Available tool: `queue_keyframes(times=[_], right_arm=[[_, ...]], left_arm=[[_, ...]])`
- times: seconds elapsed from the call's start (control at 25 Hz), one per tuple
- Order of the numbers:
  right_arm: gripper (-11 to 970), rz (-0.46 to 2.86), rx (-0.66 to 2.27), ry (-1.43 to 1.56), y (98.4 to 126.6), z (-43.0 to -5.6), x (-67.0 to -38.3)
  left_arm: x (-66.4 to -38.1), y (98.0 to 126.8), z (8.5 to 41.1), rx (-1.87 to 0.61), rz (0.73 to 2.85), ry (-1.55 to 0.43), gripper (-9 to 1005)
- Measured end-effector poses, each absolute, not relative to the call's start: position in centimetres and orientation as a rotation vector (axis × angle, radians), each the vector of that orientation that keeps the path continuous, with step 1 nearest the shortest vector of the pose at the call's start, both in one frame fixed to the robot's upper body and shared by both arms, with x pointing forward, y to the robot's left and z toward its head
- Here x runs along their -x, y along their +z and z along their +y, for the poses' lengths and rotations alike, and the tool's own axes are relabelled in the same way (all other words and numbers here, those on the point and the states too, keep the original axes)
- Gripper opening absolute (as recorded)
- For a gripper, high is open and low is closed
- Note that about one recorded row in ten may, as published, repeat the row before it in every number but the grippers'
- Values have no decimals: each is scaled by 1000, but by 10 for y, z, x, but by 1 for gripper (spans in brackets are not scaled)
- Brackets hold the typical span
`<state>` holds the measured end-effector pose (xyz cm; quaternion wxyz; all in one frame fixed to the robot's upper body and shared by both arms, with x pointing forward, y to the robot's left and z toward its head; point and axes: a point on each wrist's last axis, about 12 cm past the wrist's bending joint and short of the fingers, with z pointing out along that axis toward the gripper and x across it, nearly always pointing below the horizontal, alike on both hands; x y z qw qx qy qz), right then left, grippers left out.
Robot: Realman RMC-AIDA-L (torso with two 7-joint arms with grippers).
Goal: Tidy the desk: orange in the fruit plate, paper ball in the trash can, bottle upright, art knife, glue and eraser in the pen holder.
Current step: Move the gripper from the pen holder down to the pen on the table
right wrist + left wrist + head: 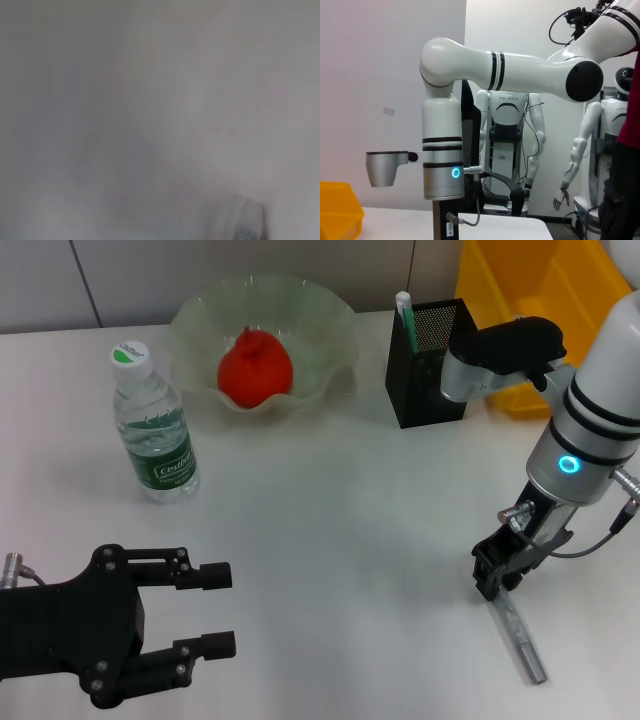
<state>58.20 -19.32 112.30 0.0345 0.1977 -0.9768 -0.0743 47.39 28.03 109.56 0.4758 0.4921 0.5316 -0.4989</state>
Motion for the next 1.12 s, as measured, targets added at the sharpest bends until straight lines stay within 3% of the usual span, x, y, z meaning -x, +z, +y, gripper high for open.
queue_keyframes(times=[0.96, 1.12], right_arm=[[253, -2991, -629, -216, 1120, -191, -582], [178, -2991, -631, -216, 1121, -191, -583]], left_arm=[[-473, 1095, 280, -1197, 1302, -1222, 513], [-473, 1094, 280, -1196, 1303, -1221, 512]])
